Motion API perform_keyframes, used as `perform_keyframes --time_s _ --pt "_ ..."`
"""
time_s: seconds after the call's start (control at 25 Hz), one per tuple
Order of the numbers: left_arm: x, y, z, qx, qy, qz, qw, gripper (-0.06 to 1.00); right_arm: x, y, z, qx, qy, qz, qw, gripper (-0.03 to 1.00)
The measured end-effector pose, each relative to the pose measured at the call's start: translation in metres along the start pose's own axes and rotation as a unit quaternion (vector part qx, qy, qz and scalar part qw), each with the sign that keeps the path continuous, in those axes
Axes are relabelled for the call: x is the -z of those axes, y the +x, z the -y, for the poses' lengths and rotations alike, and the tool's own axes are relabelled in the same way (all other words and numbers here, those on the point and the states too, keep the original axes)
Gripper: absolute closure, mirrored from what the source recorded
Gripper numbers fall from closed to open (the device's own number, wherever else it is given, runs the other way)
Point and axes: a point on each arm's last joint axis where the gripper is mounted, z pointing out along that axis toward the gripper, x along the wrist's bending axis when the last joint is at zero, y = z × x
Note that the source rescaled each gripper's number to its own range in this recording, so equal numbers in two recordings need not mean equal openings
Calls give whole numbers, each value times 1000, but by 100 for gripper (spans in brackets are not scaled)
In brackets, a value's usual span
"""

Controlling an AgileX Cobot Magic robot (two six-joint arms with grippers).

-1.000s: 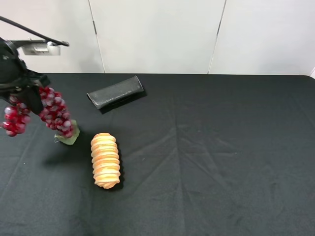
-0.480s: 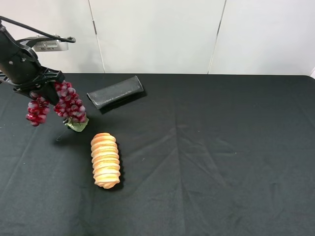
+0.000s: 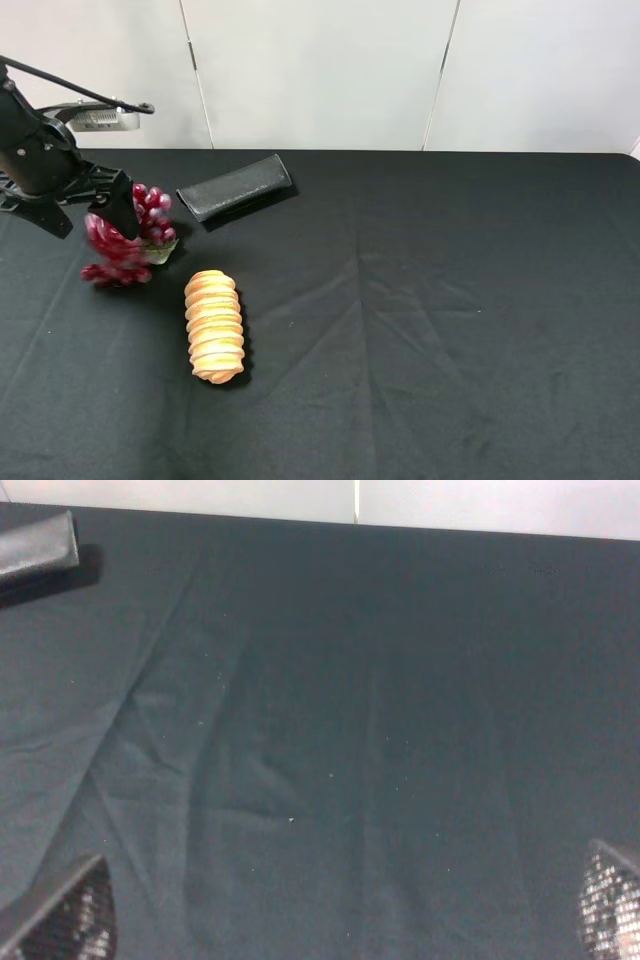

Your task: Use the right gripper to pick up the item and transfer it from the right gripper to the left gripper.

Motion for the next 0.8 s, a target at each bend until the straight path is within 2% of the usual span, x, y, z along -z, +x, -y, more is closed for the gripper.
perform_keyframes --time_s 0.12,0.44,0.8 --pt "0 0 0 0 1 0 1000 -4 0 0 0 0 0 0 1000 -3" --pt "19 -3 1 -6 -26 -3 1000 -5 0 0 0 0 0 0 1000 -3" --pt "78 -14 8 -26 -106 -18 994 -6 0 0 0 0 0 0 1000 -3"
